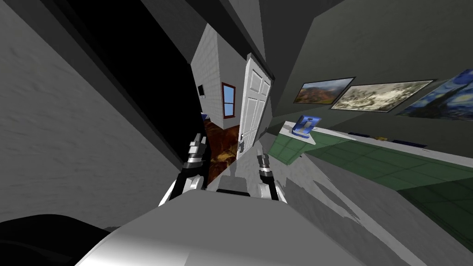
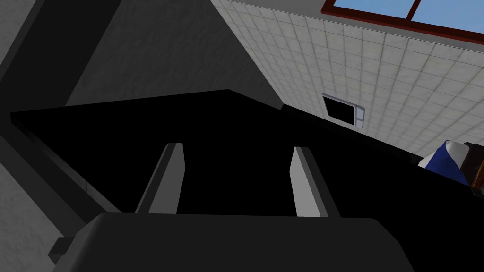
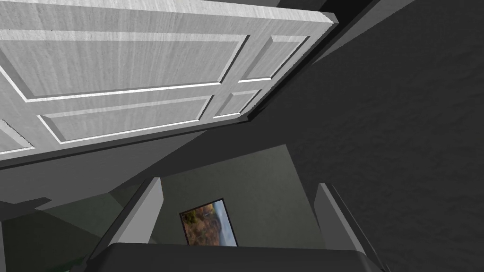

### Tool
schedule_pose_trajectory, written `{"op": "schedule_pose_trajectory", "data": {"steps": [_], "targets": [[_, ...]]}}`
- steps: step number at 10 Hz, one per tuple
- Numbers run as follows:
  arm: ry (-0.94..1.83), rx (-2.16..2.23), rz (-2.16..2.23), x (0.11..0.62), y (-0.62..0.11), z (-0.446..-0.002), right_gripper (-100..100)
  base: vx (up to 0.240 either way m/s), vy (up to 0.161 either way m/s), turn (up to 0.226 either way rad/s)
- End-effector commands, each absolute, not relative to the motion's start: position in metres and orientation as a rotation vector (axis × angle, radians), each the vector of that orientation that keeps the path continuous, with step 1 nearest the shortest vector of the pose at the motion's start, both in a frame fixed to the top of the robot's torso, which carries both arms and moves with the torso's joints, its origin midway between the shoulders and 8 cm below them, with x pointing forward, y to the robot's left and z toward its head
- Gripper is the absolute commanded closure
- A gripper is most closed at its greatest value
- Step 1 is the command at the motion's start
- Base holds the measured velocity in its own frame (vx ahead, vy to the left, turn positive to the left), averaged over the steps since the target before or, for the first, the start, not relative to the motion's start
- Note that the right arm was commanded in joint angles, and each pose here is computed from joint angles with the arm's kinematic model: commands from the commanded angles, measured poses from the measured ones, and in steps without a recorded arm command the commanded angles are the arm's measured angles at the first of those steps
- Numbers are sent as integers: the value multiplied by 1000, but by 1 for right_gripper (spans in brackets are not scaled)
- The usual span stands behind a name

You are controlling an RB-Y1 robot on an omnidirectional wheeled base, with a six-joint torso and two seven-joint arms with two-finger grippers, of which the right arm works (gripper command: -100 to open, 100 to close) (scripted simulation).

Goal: Push the door open

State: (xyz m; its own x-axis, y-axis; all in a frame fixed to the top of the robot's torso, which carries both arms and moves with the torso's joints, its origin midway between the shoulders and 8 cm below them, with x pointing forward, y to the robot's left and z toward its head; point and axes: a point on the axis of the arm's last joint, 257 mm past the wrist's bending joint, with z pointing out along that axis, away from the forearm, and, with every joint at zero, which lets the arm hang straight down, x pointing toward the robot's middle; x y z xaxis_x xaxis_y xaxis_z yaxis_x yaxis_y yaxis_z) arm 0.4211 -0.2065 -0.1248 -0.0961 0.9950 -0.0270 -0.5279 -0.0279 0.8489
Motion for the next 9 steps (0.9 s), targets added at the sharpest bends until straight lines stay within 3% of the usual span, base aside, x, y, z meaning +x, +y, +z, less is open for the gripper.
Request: {"op": "schedule_pose_trajectory", "data": {"steps": [1,9], "targets": [[880,744,1501,424,-201,-137,-100,99,-66,61],[1005,767,1532,444,-174,-188,-100,92,-63,59]]}}
